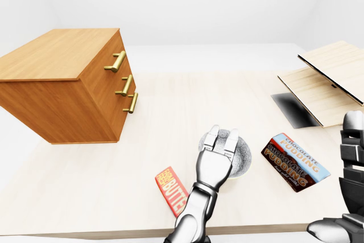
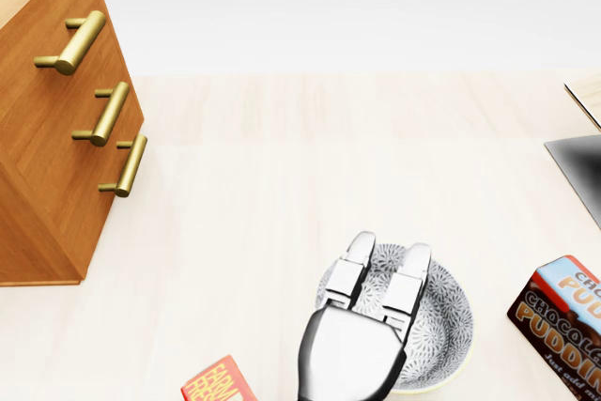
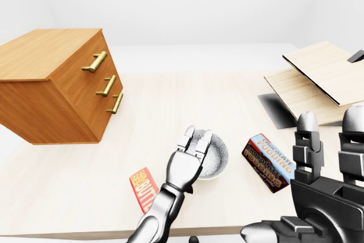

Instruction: Close the top drawer of the cabinet and put the bowl on top of it.

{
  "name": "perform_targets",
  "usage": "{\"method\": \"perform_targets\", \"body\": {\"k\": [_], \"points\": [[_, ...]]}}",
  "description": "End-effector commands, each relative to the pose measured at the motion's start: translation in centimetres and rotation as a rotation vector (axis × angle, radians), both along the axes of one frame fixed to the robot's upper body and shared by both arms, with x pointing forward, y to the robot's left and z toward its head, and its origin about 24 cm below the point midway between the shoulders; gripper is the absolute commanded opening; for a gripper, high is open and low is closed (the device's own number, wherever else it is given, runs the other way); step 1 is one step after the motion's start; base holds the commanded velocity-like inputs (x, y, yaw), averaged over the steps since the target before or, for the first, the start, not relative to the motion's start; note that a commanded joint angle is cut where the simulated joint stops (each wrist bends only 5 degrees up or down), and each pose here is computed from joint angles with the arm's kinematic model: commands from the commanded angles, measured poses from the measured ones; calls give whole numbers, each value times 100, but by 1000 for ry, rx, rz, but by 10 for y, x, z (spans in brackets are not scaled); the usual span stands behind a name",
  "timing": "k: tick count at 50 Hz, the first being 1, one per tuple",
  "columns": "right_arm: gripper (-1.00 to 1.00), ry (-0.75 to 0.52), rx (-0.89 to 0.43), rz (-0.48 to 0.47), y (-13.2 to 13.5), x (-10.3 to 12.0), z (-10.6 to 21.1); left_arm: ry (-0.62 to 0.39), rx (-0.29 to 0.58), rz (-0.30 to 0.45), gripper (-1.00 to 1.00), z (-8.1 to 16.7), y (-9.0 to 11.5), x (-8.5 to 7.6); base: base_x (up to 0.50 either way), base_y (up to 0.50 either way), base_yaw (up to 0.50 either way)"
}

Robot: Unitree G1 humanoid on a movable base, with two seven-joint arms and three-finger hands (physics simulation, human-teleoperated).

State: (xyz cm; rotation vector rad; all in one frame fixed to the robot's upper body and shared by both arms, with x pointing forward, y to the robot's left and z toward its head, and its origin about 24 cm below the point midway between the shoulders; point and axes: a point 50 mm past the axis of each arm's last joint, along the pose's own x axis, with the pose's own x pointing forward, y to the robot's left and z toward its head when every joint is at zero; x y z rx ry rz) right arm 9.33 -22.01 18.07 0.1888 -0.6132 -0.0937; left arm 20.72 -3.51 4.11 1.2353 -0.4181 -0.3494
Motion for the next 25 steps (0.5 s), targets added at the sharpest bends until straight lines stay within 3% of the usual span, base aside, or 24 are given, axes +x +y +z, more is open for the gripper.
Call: {"method": "perform_targets", "body": {"k": [1, 25], "points": [[100, -1, 1, -1, 0, -1, 0, 11, 2, -1, 100, -5, -2, 0, 0, 0, 0], [100, -3, 0, -1, -1, -1, 0, 23, -8, 0, 100, -11, -4, -1, 0, 0, 0]]}}
